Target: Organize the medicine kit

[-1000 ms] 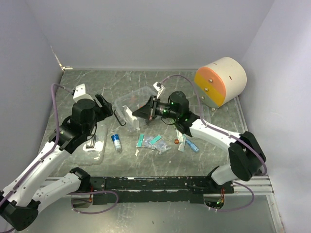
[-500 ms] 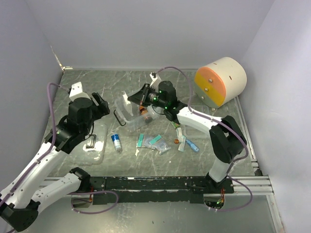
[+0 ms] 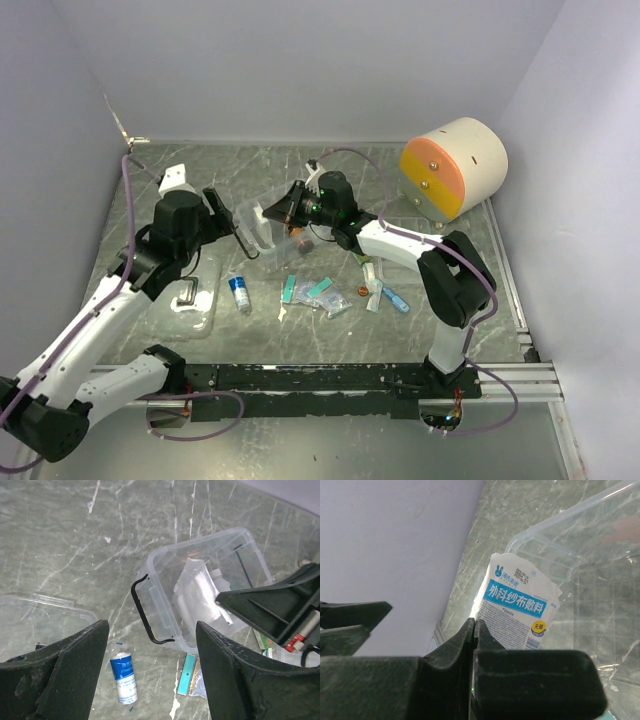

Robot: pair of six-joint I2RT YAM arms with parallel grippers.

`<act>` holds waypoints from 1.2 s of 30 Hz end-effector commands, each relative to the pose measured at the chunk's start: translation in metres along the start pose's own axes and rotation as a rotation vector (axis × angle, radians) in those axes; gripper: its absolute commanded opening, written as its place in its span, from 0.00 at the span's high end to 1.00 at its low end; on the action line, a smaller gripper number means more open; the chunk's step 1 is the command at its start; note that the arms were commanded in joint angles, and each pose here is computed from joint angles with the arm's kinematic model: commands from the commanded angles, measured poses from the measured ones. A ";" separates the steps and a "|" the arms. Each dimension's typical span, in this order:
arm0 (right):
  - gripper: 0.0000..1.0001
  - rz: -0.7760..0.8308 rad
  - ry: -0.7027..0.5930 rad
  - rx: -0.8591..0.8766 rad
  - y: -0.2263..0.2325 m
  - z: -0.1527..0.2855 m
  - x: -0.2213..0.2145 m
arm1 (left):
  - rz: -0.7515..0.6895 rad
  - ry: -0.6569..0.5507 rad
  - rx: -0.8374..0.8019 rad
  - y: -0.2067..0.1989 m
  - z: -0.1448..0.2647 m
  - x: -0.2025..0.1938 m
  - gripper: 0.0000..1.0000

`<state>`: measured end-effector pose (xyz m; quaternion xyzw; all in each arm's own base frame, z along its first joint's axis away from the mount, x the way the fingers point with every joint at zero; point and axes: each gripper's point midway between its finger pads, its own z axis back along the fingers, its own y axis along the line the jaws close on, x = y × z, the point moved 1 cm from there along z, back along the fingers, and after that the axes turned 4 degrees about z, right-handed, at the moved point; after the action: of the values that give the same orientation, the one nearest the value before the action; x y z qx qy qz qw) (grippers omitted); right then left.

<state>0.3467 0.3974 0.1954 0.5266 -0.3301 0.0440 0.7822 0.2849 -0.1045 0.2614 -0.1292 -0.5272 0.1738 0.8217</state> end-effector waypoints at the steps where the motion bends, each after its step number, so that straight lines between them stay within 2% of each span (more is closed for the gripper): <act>1: 1.00 -0.037 -0.008 0.006 0.007 -0.001 0.008 | 0.054 0.101 -0.083 -0.009 -0.018 -0.017 0.20; 7: 1.00 -0.038 -0.009 -0.060 -0.016 -0.013 0.004 | 0.131 0.187 -0.108 0.000 -0.040 -0.029 0.23; 14: 1.00 -0.024 0.020 -0.116 -0.034 -0.031 -0.007 | 0.133 0.250 -0.104 0.004 -0.052 -0.042 0.25; 26: 1.00 0.055 0.124 -0.219 -0.051 -0.043 -0.022 | 0.120 0.266 -0.084 0.010 -0.062 -0.044 0.26; 36: 1.00 -0.039 0.185 -0.240 -0.065 -0.050 -0.046 | 0.125 0.268 -0.079 0.014 -0.063 -0.045 0.27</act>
<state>0.3670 0.4225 0.1186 0.4297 -0.2734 0.0500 0.8591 0.3192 -0.1113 0.1866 -0.2026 -0.3997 0.1931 0.8728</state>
